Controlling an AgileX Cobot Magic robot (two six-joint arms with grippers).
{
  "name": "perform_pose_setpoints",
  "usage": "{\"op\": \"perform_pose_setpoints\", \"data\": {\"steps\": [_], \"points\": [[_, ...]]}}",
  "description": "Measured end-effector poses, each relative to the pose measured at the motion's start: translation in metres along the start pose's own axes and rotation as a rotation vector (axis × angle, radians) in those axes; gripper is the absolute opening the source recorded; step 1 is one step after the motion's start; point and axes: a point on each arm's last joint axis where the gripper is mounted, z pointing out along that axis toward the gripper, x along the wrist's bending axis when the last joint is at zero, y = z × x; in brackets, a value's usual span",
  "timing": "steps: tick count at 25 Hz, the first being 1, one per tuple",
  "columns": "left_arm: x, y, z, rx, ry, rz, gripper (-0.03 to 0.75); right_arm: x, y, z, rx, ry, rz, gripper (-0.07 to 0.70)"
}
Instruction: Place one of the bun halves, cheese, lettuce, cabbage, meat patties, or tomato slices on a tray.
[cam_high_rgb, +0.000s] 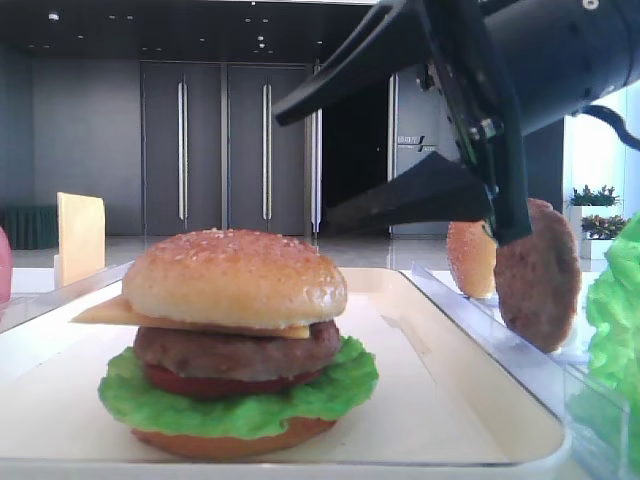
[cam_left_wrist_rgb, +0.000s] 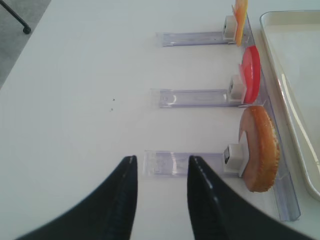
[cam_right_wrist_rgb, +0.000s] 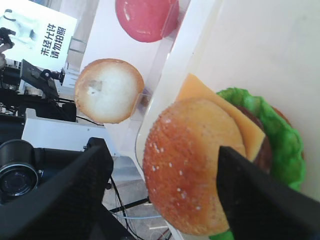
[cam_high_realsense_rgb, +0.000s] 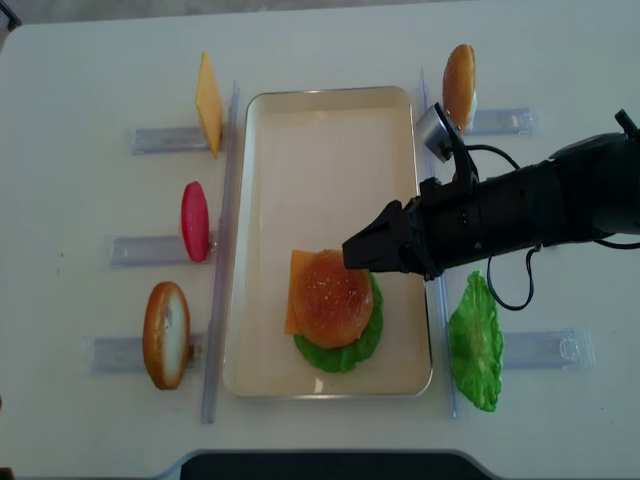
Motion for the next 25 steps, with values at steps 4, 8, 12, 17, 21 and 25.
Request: {"op": "perform_pose_setpoints", "data": {"steps": [4, 8, 12, 17, 21, 25], "points": [[0.000, 0.000, 0.000, 0.000, 0.000, 0.000, 0.265, 0.016, 0.007, -0.008, -0.004, 0.005, -0.084, 0.482], [0.000, 0.000, 0.000, 0.000, 0.000, 0.000, 0.265, 0.030, 0.007, -0.020, 0.097, -0.074, -0.173, 0.466], [0.000, 0.000, 0.000, 0.000, 0.000, 0.000, 0.265, 0.047, 0.007, -0.039, 0.175, -0.214, -0.215, 0.445], [0.000, 0.000, 0.000, 0.000, 0.000, 0.000, 0.265, 0.065, 0.004, -0.073, 0.220, -0.468, -0.223, 0.403], [0.000, 0.000, 0.000, 0.000, 0.000, 0.000, 0.265, 0.059, 0.002, -0.110, 0.194, -0.712, -0.138, 0.377], [0.000, 0.000, 0.000, 0.000, 0.000, 0.000, 0.265, 0.056, -0.004, -0.149, 0.164, -0.870, -0.044, 0.342]]}}
